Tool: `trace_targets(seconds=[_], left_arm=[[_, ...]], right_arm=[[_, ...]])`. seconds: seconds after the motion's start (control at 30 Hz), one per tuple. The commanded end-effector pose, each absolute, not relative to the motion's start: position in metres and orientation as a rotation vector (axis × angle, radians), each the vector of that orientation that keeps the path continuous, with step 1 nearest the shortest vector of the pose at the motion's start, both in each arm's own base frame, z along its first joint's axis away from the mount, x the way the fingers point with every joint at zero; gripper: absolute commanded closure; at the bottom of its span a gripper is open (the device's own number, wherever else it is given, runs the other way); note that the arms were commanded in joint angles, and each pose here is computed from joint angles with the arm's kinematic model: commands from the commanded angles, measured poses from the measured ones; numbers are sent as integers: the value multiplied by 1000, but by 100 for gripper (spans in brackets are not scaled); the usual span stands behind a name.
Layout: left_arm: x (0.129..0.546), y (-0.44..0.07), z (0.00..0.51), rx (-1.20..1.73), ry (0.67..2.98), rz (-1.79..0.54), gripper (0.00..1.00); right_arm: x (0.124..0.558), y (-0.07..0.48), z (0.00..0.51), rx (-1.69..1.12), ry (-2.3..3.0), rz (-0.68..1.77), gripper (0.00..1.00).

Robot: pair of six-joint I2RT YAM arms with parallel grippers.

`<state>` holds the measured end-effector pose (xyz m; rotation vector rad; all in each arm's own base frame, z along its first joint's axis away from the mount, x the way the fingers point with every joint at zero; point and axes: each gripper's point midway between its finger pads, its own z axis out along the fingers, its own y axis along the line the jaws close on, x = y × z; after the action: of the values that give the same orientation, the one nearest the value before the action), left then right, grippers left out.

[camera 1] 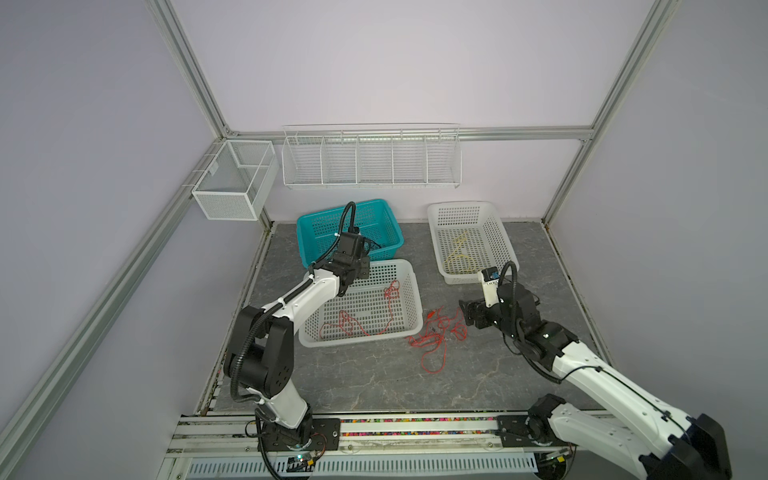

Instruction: Untangle the cables

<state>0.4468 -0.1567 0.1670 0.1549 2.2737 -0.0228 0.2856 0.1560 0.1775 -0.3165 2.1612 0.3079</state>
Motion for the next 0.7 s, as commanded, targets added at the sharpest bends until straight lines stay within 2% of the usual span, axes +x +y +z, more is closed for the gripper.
trace_targets(seconds=[0.0, 0.13, 0.33, 0.63, 0.67], left_arm=[[473, -146, 206, 100, 2156, 46, 100], [509, -127, 213, 8, 2144, 62, 100], [553, -94, 193, -96, 2148, 205, 100], [568, -88, 139, -88, 2218, 313, 100], [567, -88, 138, -89, 2220, 315, 96]], right_arm=[[288, 163, 186, -329, 2127, 335, 12], [288, 161, 185, -322, 2136, 327, 12], [287, 159, 184, -314, 2147, 315, 12], [292, 166, 182, -316, 2165, 319, 12], [293, 167, 183, -318, 2164, 321, 12]])
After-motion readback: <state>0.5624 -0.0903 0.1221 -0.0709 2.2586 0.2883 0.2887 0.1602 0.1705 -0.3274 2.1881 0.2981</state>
